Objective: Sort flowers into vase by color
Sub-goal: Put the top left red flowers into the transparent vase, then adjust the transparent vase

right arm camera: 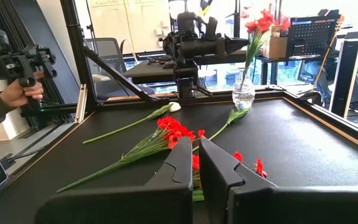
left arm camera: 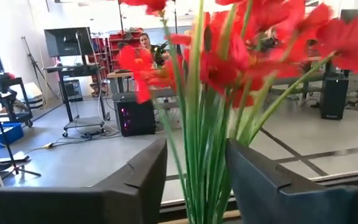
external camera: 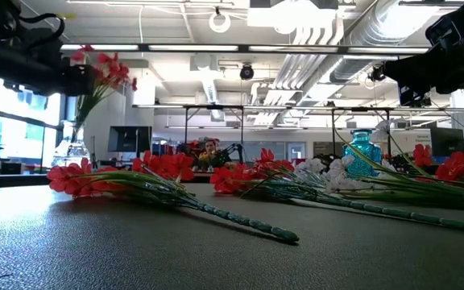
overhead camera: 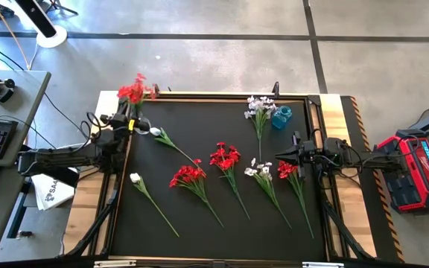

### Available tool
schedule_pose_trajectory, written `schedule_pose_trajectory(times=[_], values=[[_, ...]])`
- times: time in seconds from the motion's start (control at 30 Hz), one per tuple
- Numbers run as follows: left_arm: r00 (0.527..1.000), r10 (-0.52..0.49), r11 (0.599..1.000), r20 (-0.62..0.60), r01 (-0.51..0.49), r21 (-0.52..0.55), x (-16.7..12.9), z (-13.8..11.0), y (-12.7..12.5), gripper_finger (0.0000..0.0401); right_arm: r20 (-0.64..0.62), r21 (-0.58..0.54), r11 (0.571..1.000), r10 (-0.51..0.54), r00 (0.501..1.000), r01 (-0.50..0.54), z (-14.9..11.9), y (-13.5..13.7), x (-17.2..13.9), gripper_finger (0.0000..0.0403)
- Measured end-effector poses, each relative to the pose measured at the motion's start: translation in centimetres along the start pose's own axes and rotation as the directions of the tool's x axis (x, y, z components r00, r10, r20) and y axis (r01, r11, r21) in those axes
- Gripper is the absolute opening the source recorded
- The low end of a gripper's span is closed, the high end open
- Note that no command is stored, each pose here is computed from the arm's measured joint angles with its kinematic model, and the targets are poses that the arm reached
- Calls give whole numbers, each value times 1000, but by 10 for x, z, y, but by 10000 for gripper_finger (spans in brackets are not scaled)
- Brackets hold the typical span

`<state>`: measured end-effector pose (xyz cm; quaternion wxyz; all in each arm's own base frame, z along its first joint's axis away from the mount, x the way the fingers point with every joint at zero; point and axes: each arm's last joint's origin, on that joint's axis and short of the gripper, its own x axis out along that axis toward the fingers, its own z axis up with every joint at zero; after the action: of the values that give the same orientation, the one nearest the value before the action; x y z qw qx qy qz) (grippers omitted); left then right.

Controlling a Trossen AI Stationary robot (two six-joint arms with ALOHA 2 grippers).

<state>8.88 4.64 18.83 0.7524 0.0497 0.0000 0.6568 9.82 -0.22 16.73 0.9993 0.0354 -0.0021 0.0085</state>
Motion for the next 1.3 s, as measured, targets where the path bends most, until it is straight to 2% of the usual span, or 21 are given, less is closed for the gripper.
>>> schedule_pose_trajectory(times=[0.13, 0.33, 0.53, 0.67, 0.73, 0.83, 1.07, 1.3], values=[[1000, -3, 999, 13, 4, -41, -1, 19, 1, 176, 0, 0, 1000, 0, 1000, 0, 0, 0, 0, 0], [1000, 12, 1000, -23, -12, -14, -8, 47, 3, 181, 0, 0, 1000, 0, 1000, 0, 0, 0, 0, 0], [999, -41, 998, -30, 39, -58, -17, 79, 7, 181, 0, 0, 1000, 0, 1000, 0, 0, 0, 0, 0], [998, -33, 999, -60, 35, 26, -24, 97, 2, 181, 0, 0, 1000, 0, 1000, 0, 0, 0, 0, 0], [996, -73, 994, -60, 77, 80, -29, 106, -6, 181, 0, 0, 1000, 0, 1000, 0, 0, 0, 0, 0], [989, -136, 987, -55, 140, 76, -36, 122, -19, 181, 0, 0, 1000, 0, 1000, 0, 0, 0, 0, 0], [960, -278, 947, -42, 281, 154, -63, 144, -61, 181, 0, 0, 1000, 0, 1000, 0, 0, 0, 0, 0], [913, -406, 907, -29, 407, 111, -99, 156, -93, 181, 0, 0, 1000, 0, 1000, 0, 0, 0, 0, 0]])
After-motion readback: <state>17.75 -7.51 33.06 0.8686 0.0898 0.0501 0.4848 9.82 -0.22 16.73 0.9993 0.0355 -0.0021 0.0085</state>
